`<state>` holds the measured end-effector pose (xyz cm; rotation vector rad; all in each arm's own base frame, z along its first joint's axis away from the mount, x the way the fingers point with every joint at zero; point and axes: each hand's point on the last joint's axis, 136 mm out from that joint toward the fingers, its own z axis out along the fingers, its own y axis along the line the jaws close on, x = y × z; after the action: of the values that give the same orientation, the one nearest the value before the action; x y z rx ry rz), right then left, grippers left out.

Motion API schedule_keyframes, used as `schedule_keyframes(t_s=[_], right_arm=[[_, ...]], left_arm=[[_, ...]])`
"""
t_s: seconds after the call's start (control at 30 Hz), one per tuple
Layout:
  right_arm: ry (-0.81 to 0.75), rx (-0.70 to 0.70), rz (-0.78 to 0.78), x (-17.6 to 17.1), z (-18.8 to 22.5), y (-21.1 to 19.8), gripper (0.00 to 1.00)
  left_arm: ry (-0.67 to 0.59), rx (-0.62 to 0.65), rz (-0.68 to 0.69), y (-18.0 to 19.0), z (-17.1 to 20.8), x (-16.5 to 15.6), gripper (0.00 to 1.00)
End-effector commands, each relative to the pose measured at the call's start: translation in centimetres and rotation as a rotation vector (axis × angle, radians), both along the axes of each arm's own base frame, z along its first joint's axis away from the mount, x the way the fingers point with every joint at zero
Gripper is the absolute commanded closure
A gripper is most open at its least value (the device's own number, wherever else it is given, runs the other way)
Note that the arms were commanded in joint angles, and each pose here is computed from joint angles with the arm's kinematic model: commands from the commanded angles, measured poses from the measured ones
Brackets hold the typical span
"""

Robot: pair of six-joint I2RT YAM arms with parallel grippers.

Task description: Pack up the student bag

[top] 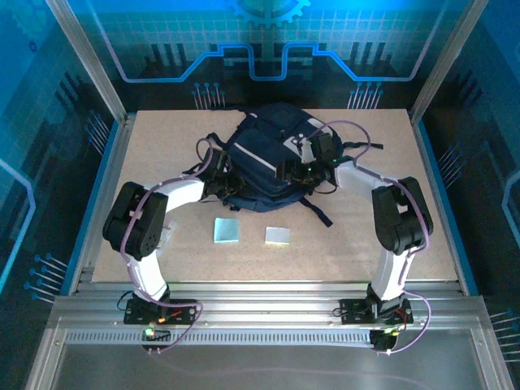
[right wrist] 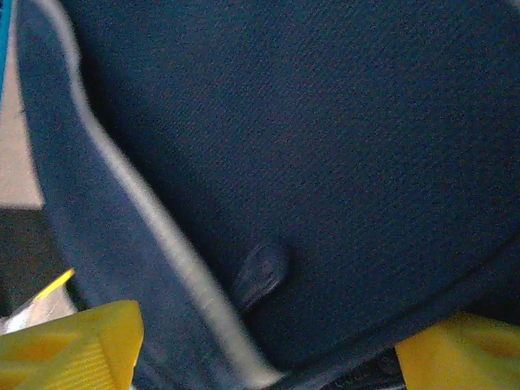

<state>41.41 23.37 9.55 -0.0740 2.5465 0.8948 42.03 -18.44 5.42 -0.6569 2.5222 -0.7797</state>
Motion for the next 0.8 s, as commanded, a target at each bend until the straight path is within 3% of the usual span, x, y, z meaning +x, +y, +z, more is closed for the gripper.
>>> schedule_keyframes(t_s=[0.0,0.17,0.33,0.47,0.57,0.67,0.77], right_arm=[[0.034,0.141,0.100,-4.1,2.8,3.5,0.19],[0.044,0.148,0.147,-6.8,4.5,4.4,0.20],[0.010,-0.029,0.037,-5.8,4.9,-0.1,0.24],[-0.002,-0.110,-0.102,-3.4,5.0,-3.8,0.32],[0.005,-0.135,-0.194,-1.4,4.7,-5.5,0.46],[0.033,-0.106,-0.242,0.4,3.8,-5.7,0.60],[0.064,-0.070,-0.258,1.8,2.7,-4.9,0.63]], left_arm=[[0.008,-0.043,-0.015,-1.4,-0.7,0.0,0.93],[-0.002,-0.041,-0.024,-1.8,-0.4,0.1,0.93],[-0.038,0.056,-0.048,-0.5,1.1,-0.2,0.90],[-0.089,0.131,-0.082,0.5,3.3,-0.6,0.81],[-0.136,0.156,-0.146,0.0,5.2,-1.0,0.70],[-0.189,0.199,-0.245,-1.3,6.9,-1.6,0.62],[-0.244,0.256,-0.365,-3.1,8.2,-2.1,0.58]])
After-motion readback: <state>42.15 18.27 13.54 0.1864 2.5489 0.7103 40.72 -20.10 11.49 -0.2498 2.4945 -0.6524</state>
